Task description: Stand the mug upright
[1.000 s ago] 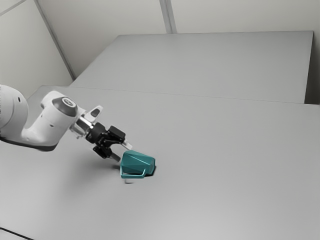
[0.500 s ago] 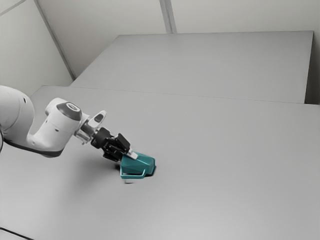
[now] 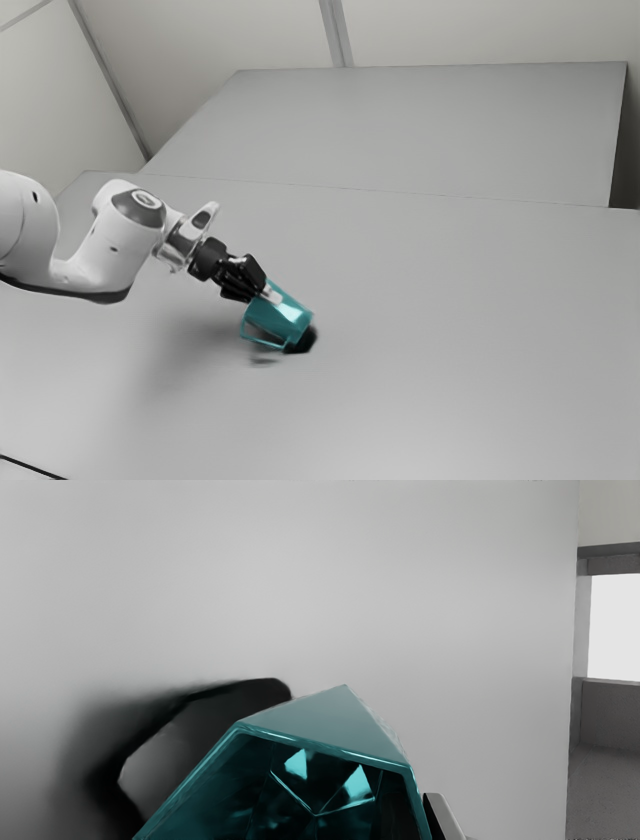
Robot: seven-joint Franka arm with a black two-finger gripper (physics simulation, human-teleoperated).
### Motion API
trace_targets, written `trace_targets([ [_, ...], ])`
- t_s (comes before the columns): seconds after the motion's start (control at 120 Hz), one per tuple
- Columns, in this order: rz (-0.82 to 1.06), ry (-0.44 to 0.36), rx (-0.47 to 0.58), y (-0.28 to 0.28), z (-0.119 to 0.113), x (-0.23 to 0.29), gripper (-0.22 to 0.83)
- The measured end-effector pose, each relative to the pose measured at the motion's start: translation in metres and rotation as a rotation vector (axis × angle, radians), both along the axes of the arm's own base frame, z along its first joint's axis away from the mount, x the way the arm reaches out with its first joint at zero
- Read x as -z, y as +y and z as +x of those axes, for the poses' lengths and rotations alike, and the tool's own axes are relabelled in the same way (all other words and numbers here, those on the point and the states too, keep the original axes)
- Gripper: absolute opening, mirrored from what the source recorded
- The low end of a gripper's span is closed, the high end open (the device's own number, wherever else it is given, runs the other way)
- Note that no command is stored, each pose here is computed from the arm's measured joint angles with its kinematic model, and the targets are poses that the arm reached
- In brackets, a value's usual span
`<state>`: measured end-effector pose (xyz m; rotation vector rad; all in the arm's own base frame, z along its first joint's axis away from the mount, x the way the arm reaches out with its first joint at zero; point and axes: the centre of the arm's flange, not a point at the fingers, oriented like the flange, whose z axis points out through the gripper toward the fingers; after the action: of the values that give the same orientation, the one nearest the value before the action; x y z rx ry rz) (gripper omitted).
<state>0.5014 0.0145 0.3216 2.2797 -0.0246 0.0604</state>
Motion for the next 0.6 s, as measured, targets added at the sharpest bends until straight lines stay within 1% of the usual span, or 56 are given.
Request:
trace_targets([
  [0.15,0.028,-0.037,0.039,-0.005,0.003,-0.014,-0.16],
  [0.317,0.133,-0.084,0.111,-0.001,0.006,-0.035,-0.16],
  [0.6,0.371,-0.096,0.206,0.010,0.011,-0.039,-0.16],
])
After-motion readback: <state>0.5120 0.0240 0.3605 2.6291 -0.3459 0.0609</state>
